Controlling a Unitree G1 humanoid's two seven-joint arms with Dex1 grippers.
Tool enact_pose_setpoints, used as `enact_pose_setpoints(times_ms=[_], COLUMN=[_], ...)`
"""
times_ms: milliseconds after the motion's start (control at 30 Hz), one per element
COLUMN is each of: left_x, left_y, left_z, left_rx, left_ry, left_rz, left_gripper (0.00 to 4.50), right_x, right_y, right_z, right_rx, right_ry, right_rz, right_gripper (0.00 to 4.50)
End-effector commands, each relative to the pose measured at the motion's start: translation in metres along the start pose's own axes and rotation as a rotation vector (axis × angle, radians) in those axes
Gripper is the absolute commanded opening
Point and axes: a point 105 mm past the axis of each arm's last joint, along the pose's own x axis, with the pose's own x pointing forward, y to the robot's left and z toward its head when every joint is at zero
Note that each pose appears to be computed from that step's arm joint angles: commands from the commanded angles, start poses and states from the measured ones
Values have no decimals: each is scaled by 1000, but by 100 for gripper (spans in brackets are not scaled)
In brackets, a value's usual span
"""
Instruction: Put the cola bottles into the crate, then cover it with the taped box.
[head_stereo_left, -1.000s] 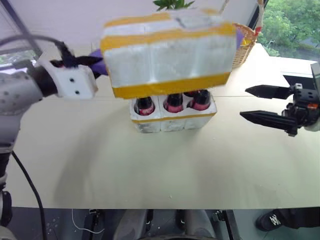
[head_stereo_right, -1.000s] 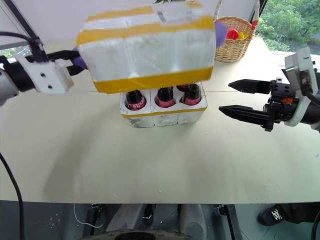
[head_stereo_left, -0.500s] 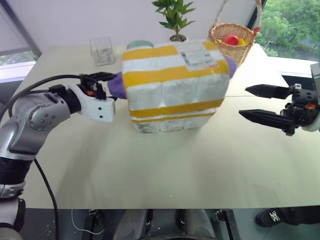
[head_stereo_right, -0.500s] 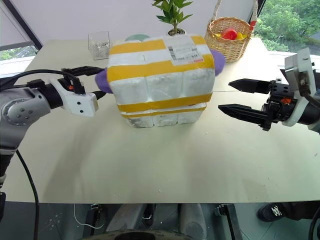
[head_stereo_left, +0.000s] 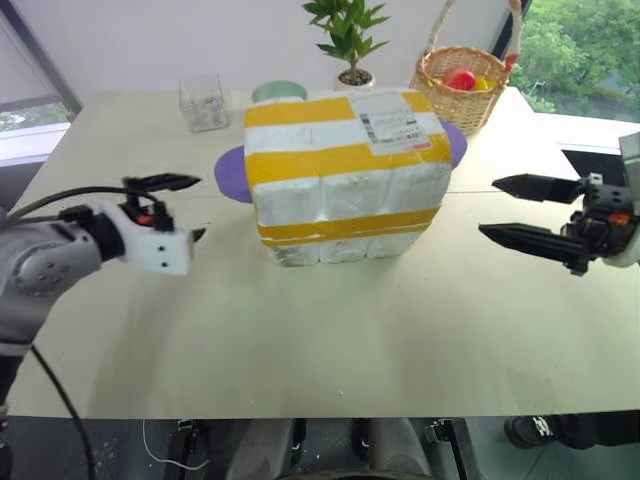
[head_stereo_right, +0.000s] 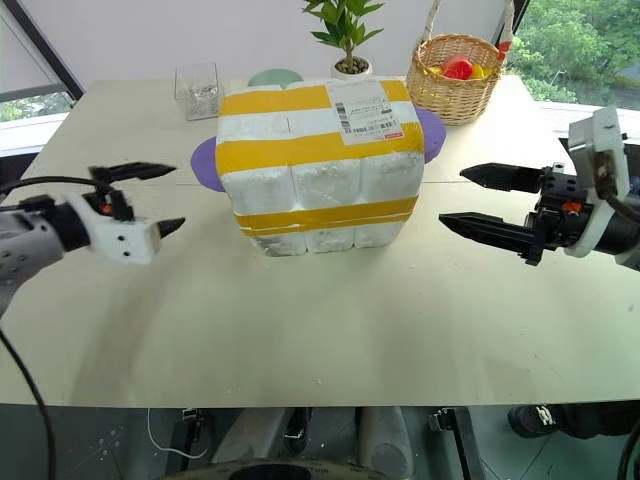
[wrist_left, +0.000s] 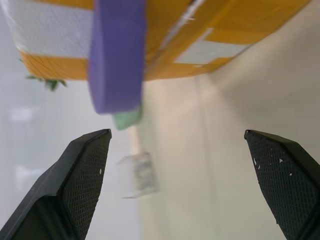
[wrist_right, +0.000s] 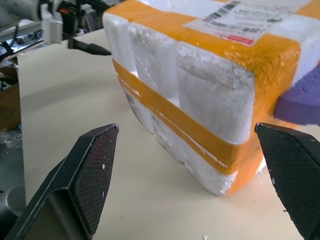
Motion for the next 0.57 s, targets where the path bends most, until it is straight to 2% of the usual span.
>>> enact_pose_setpoints(times_ms=[33, 100, 133, 200, 267, 367, 567], left_x=[-19, -29, -37, -51, -61, -61, -49], left_y=[9, -2, -7, -6, -2, 1, 18], left_z=[-9, -20, -12, 9, 17, 12, 11], left_rx=[-285, -707, -938, -1205, -1255, -1242, -1251], left_ry=[-17, -23, -92, -234, -290, -246, -286], left_rz=[38, -23, -99, -244, -311, -325, -283], left_gripper=[447, 447, 447, 447, 447, 447, 447], right_x=[-6, -6, -7, -8, -9, -10, 3], right_y=[-4, -7, -8, -10, -12, -11, -13], right_z=[5, 1, -2, -6, -13, -20, -27], right_rx=[-44, -36, -31, -27, -30, -39, -44], right_ry=[-4, 9, 17, 33, 61, 96, 75], right_rz=[-22, -27, -29, -31, -37, -28, -30], right_gripper=[450, 450, 450, 450, 450, 450, 450])
